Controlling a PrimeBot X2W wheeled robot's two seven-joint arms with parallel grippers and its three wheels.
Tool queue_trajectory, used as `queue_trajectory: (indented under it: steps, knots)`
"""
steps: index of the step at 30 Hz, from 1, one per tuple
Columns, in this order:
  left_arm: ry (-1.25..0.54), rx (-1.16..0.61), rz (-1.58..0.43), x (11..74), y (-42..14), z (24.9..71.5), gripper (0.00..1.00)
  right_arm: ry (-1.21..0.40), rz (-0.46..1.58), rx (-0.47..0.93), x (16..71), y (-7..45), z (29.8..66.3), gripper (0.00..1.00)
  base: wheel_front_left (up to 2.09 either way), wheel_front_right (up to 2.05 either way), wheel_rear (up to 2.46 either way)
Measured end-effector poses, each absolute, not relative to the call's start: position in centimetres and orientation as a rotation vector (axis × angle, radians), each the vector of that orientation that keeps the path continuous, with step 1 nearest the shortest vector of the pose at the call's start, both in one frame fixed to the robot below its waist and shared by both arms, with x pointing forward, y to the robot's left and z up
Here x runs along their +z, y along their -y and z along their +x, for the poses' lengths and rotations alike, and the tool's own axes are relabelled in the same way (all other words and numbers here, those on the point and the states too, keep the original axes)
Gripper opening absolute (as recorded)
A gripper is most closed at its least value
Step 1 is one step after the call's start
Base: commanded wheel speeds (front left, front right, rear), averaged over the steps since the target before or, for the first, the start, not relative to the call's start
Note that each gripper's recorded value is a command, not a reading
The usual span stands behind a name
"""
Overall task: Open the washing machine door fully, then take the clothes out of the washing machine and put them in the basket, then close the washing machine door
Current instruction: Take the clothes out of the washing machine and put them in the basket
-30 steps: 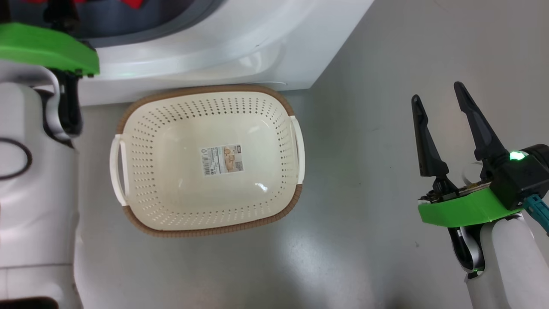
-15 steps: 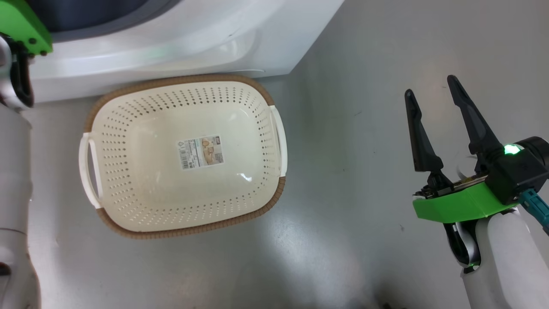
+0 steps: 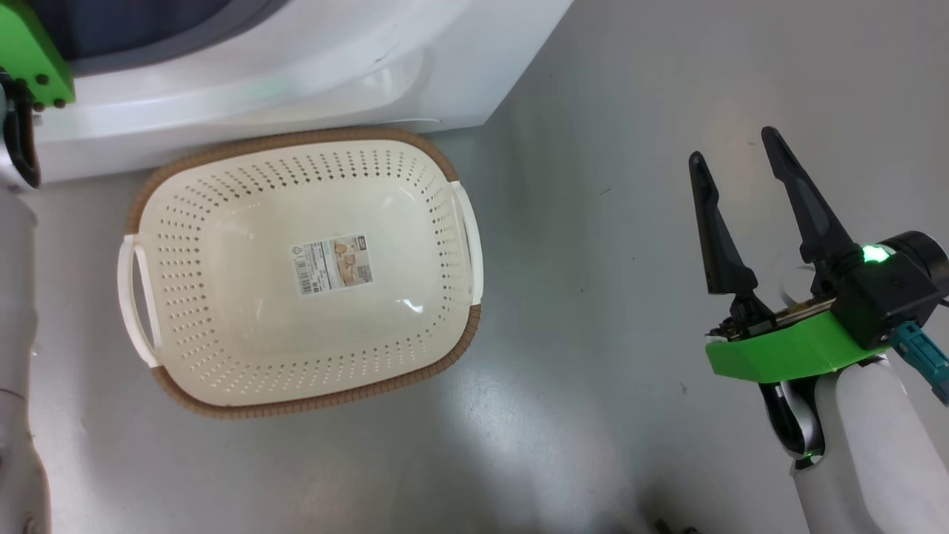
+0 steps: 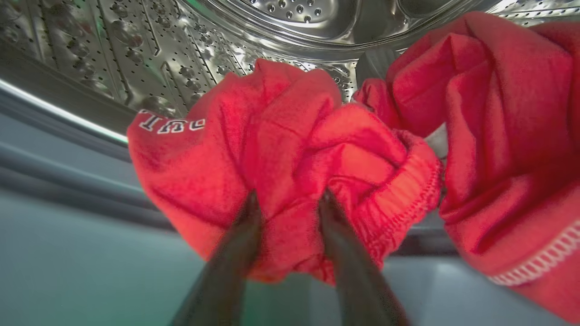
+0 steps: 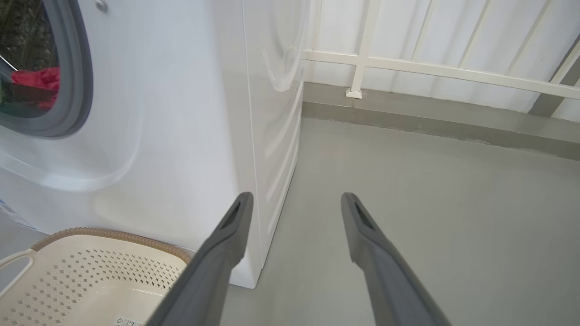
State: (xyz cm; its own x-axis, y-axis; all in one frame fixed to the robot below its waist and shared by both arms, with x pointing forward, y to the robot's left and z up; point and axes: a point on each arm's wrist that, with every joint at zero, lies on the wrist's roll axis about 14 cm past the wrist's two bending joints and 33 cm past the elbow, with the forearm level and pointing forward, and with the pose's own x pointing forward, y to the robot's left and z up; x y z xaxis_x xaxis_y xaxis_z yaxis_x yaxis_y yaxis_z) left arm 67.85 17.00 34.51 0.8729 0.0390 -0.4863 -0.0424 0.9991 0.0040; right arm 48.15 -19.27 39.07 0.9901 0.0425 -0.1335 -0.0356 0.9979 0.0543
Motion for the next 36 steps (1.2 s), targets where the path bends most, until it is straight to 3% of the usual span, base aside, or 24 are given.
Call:
queue_trajectory:
  steps: [19,36]
  knots:
    - [-0.24,-0.015,-0.064,40.5,-15.9,68.7,0.0,-0.093,0.066,0.038,40.9,19.2,48.2,1.0,0.0,0.0,0.0]
    - [0.059,-0.069,-0.15,48.1,-15.4,63.3,0.0,-0.015,0.11,0.045,44.2,18.5,48.1,1.0,0.0,0.0,0.0]
